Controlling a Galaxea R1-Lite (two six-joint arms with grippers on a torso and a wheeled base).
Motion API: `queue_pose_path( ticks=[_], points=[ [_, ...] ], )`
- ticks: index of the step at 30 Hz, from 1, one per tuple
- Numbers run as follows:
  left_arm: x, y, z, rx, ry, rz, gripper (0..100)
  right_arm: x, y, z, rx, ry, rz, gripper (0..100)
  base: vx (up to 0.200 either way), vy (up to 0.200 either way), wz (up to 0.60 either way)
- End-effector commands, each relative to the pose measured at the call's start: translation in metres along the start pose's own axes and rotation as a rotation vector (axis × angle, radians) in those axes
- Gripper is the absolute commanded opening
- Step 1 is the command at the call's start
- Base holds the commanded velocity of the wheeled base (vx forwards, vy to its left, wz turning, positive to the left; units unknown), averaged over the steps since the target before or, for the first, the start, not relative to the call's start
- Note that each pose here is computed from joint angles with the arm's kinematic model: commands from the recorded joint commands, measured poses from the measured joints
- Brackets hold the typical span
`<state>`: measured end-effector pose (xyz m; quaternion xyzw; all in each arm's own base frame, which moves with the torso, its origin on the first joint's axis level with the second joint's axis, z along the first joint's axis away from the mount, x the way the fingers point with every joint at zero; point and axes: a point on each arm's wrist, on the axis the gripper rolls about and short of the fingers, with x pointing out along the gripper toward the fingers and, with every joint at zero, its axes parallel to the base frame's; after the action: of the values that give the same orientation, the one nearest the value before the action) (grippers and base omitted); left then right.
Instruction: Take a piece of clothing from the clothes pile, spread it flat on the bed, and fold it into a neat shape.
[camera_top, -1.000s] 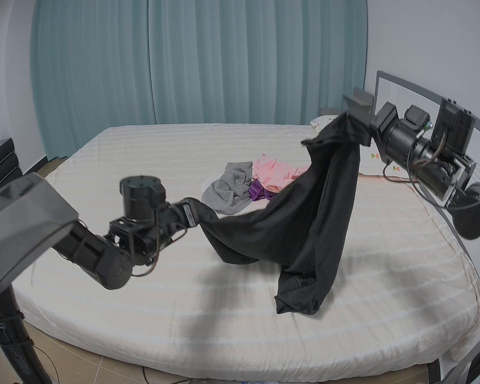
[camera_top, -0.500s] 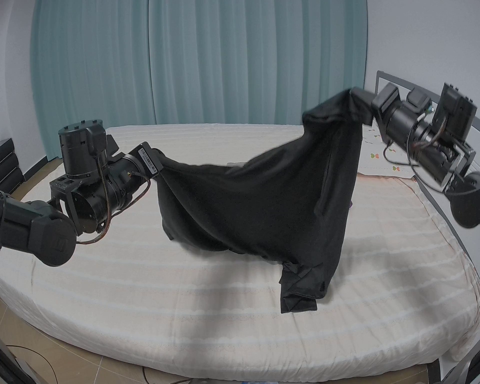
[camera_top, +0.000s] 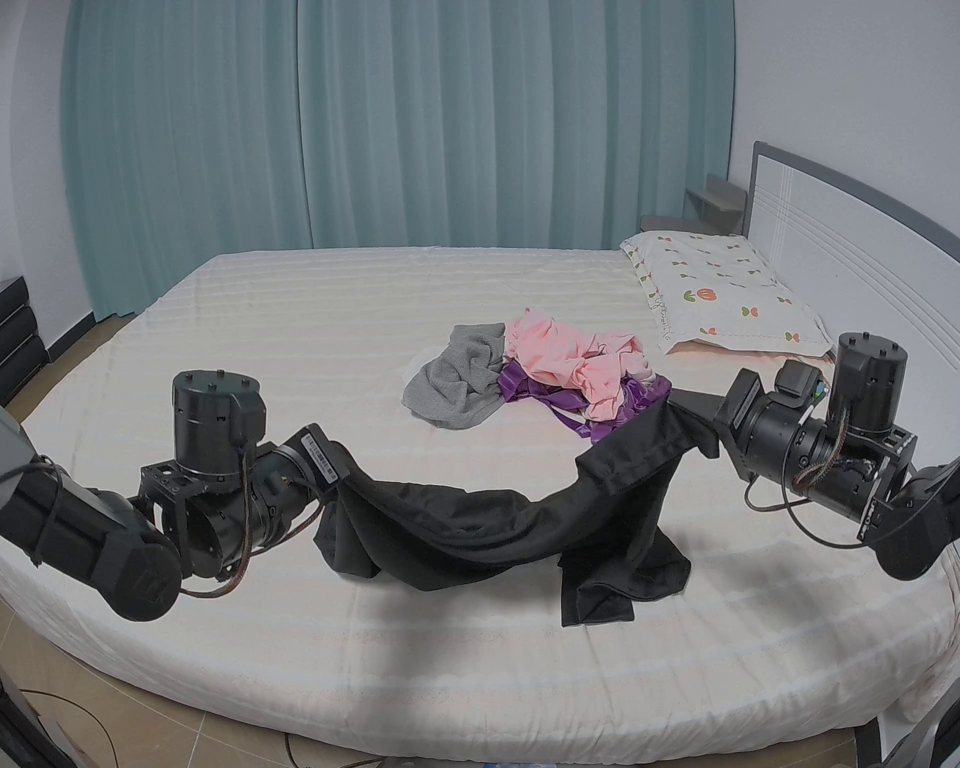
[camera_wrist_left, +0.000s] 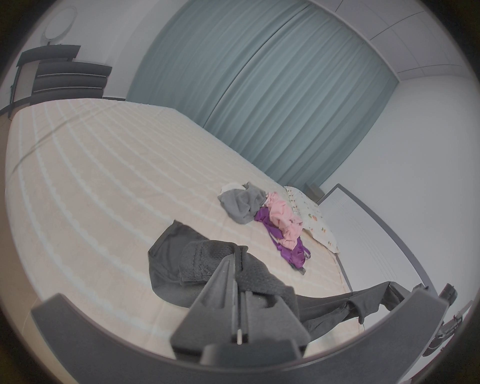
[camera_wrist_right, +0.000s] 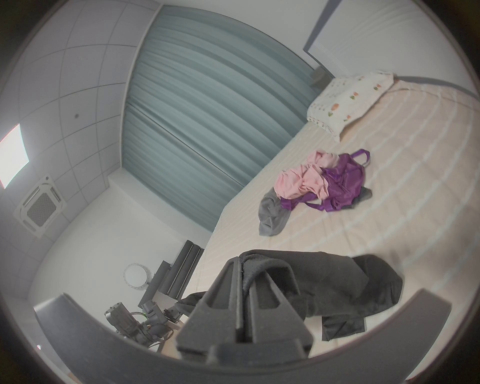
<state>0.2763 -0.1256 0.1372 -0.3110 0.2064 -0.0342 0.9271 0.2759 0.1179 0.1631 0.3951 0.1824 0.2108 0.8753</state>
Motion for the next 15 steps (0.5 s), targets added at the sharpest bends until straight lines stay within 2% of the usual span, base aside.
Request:
queue_pose_path(
  ticks=[1,7,15],
  points=[
    [0.001,0.009,-0.015,0.008,0.051,0.036,0,-0.002,-0.013,-0.017,0.047,0.045,-0.034,0,0.000,0.000,0.00],
    [-0.004,0.020,-0.026,-0.002,0.098,0.065,0,-0.006,-0.013,-0.027,0.059,0.062,-0.024,0,0.000,0.000,0.00],
    [-0.008,0.026,-0.035,0.006,0.135,0.072,0,-0.014,-0.022,-0.035,0.065,0.087,-0.063,0,0.000,0.000,0.00]
  ],
)
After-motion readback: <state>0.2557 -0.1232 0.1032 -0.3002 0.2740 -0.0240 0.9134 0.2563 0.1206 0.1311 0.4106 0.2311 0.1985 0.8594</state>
